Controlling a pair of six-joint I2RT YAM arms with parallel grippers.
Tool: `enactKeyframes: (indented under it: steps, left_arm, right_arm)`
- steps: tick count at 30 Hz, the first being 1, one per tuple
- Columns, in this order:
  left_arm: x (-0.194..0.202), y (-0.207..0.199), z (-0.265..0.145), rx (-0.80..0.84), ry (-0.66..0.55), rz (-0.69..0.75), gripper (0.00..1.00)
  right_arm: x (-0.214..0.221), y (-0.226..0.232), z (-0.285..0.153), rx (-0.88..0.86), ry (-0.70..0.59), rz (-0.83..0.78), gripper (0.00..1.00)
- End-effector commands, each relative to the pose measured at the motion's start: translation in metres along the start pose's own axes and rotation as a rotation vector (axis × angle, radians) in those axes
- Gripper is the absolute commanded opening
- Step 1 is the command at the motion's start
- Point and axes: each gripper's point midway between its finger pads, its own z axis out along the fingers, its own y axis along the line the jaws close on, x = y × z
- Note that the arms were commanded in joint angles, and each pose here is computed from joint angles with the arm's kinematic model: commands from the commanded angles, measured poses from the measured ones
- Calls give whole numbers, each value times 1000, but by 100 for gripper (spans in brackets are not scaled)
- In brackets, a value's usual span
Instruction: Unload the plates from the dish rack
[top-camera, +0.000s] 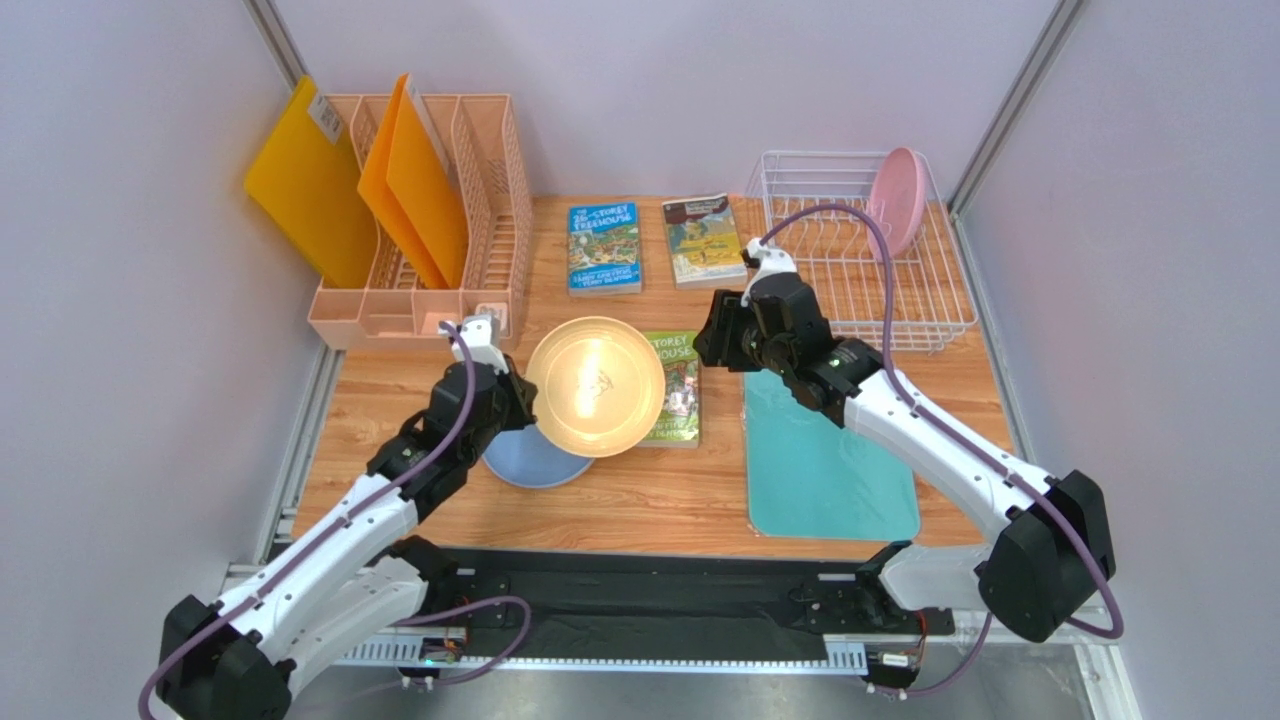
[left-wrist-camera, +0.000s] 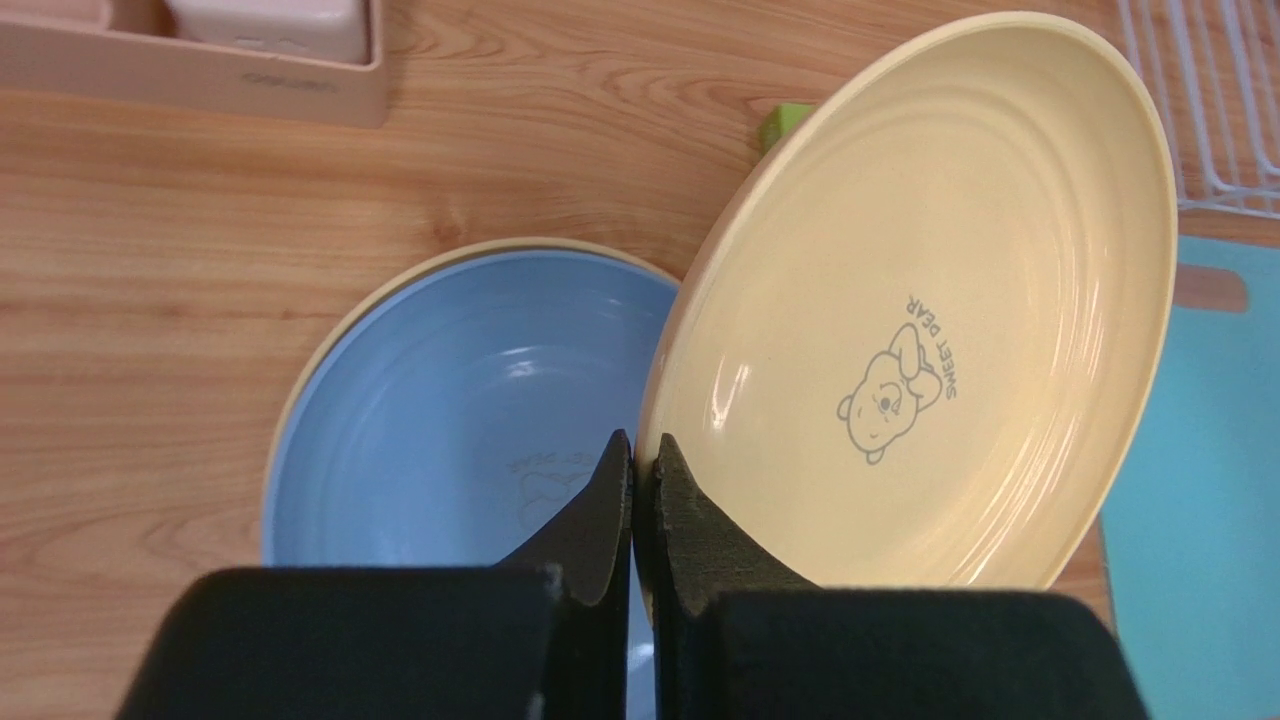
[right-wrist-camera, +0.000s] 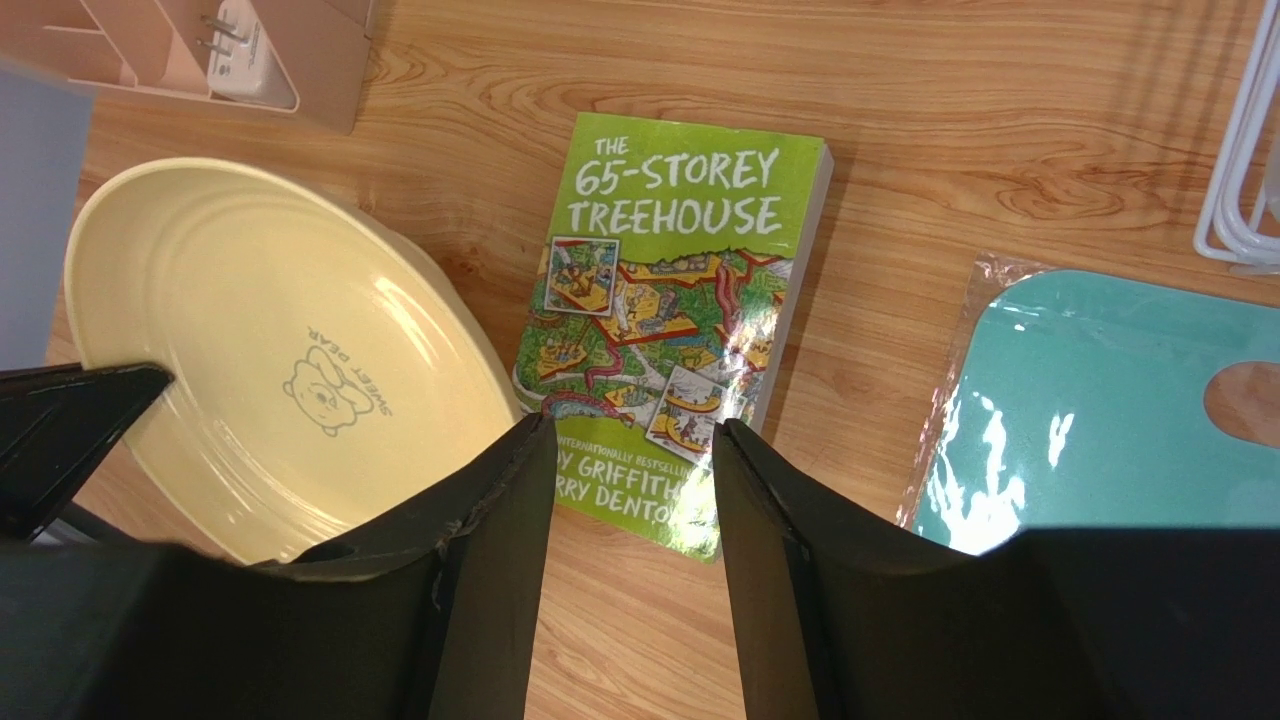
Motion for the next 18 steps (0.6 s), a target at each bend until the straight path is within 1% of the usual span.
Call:
enactKeyframes:
  steps: [1, 3, 8, 14, 18]
  left_arm:
    - [1, 31, -13, -173, 10, -24, 0]
    - [9, 44, -18, -241, 40, -26, 0]
    - [24, 61, -25, -325, 79, -52, 0]
    - [29, 73, -30, -383, 69, -75, 0]
    - [26, 78, -36, -399, 30, -113, 0]
  right_arm:
    - [-24, 0, -4, 18, -58, -18, 52]
    - [-25, -3, -4, 25, -58, -24, 52]
    - [-29, -11, -5, 53, -63, -36, 53]
    - [-33, -27, -8, 94, -67, -35, 55]
    - [-36, -36, -7, 111, -68, -25, 56]
